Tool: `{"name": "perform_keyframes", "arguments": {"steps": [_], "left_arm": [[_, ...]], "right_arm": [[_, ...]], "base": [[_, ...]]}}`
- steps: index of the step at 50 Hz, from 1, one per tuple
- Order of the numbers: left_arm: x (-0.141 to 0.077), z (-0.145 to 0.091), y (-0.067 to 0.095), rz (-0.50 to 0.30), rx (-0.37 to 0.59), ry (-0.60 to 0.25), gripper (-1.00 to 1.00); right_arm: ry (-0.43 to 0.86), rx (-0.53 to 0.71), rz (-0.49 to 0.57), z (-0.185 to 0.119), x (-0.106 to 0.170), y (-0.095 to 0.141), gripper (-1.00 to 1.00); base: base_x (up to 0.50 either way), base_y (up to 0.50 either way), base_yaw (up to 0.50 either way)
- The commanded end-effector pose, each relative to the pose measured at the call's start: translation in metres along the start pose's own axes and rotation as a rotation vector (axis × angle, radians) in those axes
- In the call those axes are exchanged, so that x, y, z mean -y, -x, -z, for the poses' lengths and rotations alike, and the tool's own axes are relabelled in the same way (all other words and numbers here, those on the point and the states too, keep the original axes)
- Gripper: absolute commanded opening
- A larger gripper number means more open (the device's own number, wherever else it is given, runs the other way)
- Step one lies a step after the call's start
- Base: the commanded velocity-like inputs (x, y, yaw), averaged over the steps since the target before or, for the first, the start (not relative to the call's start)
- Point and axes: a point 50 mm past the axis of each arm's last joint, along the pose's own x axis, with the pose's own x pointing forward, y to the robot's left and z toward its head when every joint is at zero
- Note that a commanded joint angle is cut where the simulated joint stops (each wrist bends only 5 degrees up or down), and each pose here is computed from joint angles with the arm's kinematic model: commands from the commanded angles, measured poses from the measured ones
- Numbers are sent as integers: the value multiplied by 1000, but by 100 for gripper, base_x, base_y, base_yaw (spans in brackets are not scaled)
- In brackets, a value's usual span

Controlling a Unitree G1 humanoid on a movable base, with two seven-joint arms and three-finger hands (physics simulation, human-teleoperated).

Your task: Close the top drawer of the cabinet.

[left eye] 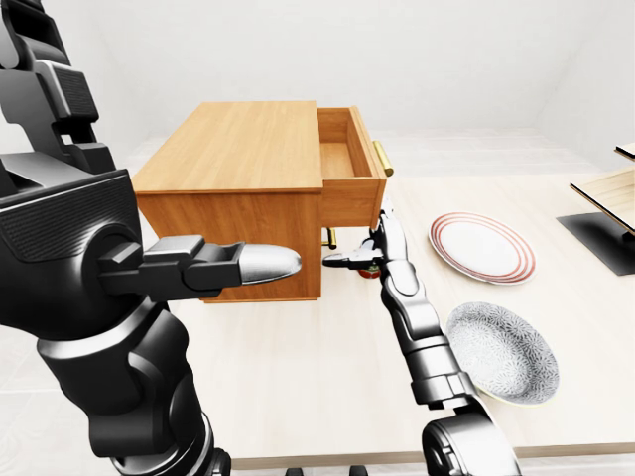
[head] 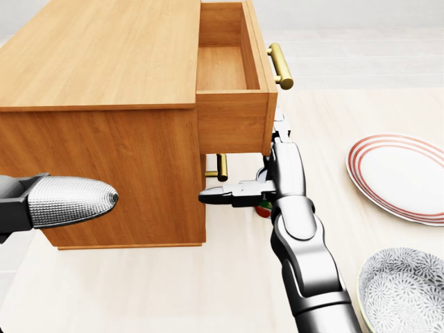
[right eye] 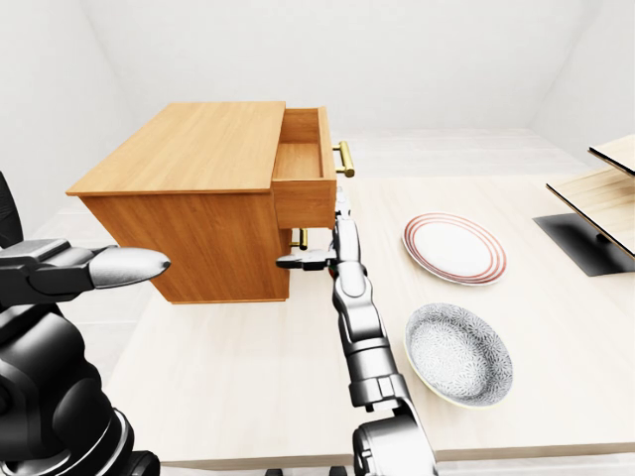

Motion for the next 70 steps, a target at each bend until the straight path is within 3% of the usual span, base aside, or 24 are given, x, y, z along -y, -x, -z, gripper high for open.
{"name": "perform_keyframes", "arguments": {"steps": [1, 29, 70], "left_arm": [[0, -1, 0, -1, 3, 2, 100], [-1, -1, 0, -4, 1, 4, 100], [-1, 0, 0, -8, -2, 7, 100]], "right_arm": [[27, 89, -200, -22, -48, 5, 100], [-7, 3, -355, -6, -96, 0, 100], [-53, -69, -462, 12, -126, 2, 100]], "base": [[0, 0, 0], [0, 0, 0], [0, 0, 0]]}}
